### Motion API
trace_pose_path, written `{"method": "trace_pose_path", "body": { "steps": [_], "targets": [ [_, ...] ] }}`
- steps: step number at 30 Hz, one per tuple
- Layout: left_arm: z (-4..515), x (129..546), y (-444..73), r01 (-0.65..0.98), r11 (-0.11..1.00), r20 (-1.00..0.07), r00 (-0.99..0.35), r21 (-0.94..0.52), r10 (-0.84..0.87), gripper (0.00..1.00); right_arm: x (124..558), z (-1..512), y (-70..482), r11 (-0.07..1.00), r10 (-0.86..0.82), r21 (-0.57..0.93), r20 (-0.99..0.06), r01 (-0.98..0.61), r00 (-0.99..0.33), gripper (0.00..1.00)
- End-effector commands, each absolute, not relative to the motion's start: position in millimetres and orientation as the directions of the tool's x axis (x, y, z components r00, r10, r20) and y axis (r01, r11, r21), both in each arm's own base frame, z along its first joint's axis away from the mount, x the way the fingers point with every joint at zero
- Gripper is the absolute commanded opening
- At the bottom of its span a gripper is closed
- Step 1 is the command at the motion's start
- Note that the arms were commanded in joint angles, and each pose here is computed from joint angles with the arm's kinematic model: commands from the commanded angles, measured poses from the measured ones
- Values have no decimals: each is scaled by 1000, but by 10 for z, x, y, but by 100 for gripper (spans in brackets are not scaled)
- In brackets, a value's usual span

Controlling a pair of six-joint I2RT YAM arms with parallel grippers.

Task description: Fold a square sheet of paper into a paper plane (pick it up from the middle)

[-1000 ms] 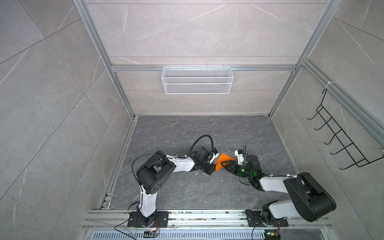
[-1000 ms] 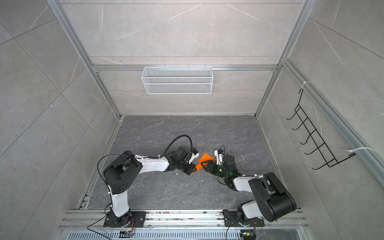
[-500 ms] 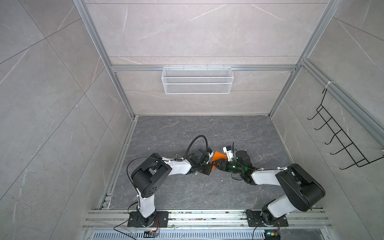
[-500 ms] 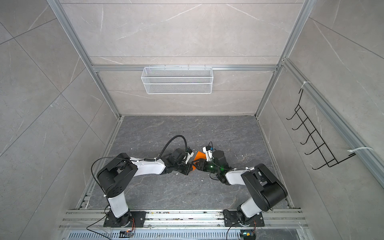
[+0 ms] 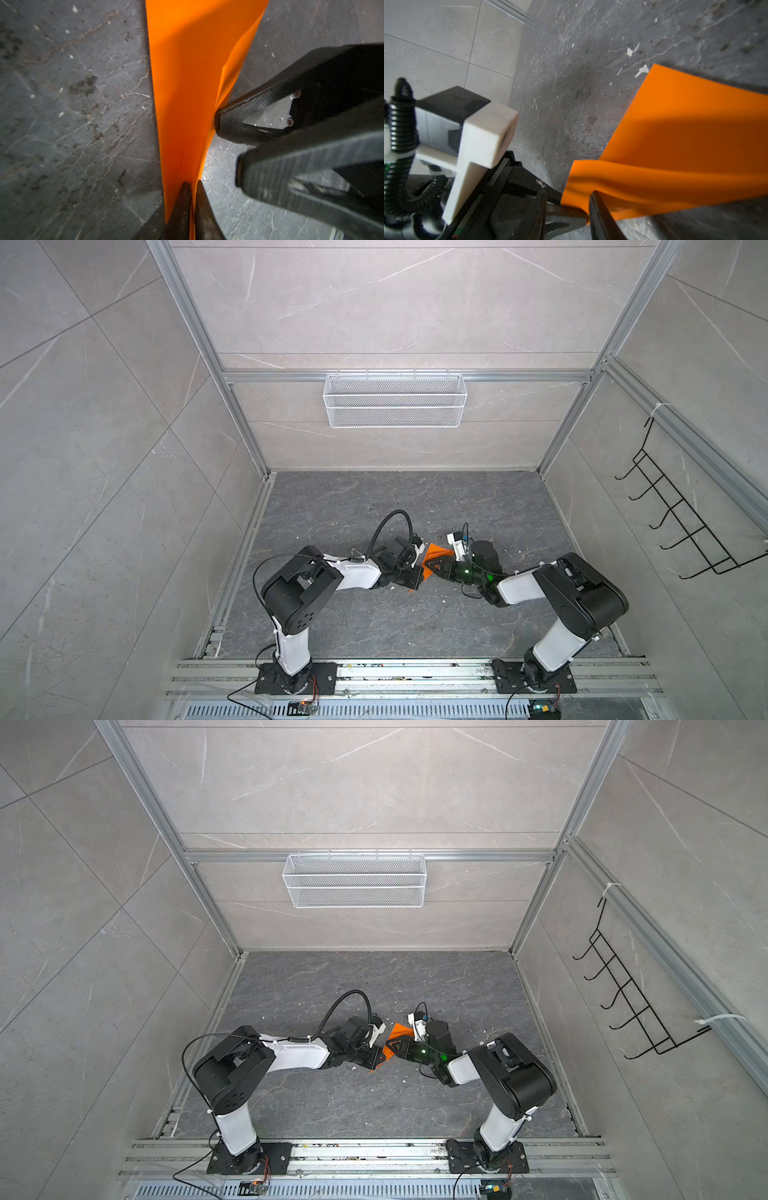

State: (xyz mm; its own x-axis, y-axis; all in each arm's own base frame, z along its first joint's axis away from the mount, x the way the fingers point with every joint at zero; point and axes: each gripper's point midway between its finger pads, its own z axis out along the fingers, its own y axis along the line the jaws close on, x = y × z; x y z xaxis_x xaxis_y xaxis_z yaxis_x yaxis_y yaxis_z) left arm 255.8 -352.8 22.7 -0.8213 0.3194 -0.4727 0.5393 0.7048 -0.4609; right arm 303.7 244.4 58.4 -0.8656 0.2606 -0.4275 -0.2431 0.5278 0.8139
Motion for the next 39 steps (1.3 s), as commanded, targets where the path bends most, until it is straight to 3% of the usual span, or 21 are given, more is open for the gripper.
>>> {"method": "trace_pose_path", "body": {
  "steps": [1,12,20,23,27,31,36,39],
  "targets": [
    [65,2427,-3387,525,720,-407,-841,-453,357,12,3129,647,2449,506,276,824,-434,-255,-858,38],
    [382,2482,-3578,583,646,-474,-802,-493,362,17,3130,586,2389,536,279,816,-412,-216,-867,39],
    [399,2513,-3610,621,626,-503,-773,-472,387,15,3097,576,2160,626,358,778,-354,-60,-864,63],
    [376,2514,-3603,629,625,-503,-766,-461,400,15,3095,553,2086,650,396,759,-295,38,-870,68],
    [362,2533,-3582,646,629,-510,-751,-433,420,16,3062,451,2042,670,437,715,-161,201,-885,68],
    [352,2532,-3587,681,609,-534,-718,-407,447,17,3064,455,2084,625,490,717,-53,308,-870,67],
    [330,2579,-3582,731,588,-582,-660,-347,476,19,3083,415,2049,637,525,661,4,397,-851,66],
    [328,2607,-3587,756,577,-608,-624,-309,491,20,3094,409,2071,626,537,653,37,427,-843,61]
  ]
}}
